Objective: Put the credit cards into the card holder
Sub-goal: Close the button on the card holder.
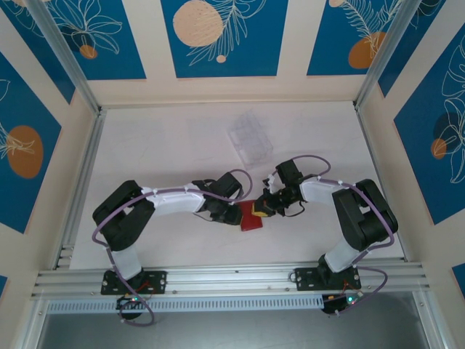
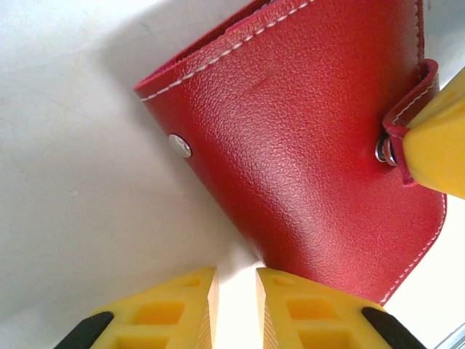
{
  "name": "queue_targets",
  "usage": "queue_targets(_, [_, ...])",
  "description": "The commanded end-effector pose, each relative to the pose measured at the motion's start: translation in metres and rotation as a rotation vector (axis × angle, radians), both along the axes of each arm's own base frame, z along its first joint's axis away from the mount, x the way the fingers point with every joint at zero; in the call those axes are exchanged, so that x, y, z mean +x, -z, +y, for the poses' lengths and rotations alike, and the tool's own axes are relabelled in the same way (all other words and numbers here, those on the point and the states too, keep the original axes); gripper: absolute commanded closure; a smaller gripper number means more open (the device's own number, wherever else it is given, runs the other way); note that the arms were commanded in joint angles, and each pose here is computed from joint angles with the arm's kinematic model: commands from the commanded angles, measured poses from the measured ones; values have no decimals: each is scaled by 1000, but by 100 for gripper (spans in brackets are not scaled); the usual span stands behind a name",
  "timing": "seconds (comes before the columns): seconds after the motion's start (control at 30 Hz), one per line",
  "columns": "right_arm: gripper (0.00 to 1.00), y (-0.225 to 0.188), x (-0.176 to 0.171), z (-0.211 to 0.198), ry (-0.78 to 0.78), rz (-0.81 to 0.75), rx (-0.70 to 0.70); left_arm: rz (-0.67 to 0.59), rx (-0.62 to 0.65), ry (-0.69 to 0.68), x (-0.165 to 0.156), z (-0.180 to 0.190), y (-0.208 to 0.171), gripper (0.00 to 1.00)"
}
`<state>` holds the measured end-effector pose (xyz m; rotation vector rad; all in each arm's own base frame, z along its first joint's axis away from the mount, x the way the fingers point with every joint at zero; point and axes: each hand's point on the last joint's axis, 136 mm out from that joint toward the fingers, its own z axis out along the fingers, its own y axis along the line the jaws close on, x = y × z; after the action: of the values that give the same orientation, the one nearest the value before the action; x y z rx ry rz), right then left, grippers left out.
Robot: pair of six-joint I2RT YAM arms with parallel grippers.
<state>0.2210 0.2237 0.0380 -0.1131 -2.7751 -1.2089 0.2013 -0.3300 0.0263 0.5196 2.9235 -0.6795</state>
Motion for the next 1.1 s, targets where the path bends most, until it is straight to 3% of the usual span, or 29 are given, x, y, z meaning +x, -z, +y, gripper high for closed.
queue_targets(0.0, [100, 17, -10, -5, -16, 35, -69, -17, -53, 15, 6, -19, -8, 79])
queue_targets(0.37, [100, 38, -17, -17, -22, 47, -215, -24, -48, 15, 8, -20, -9, 79])
queue_targets(0.57, [98, -10, 2, -2, -31, -74, -152, -34, -60, 14, 14, -21, -19, 79])
queue_targets(0.7, [68, -52, 19, 6, -46, -164, -120, -44, -78, -14, 24, -15, -29, 78])
queue_targets(0.9, [42, -86, 30, 5, -40, -268, -117, -80, -116, -75, 40, 12, -54, 73])
queue_targets(0.93, [36, -89, 31, 1, -32, -291, -133, -86, -126, -84, 42, 17, -59, 72])
queue_targets(0.97, [24, -93, 33, -3, -19, -322, -150, -100, -145, -95, 45, 24, -66, 70])
queue_targets(1.0, [1, -97, 35, -8, -4, -361, -171, -123, -169, -107, 48, 32, -76, 67])
queue_targets(1.07, [1, -105, 42, -26, 63, -450, -245, -205, -216, -139, 55, 49, -97, 48])
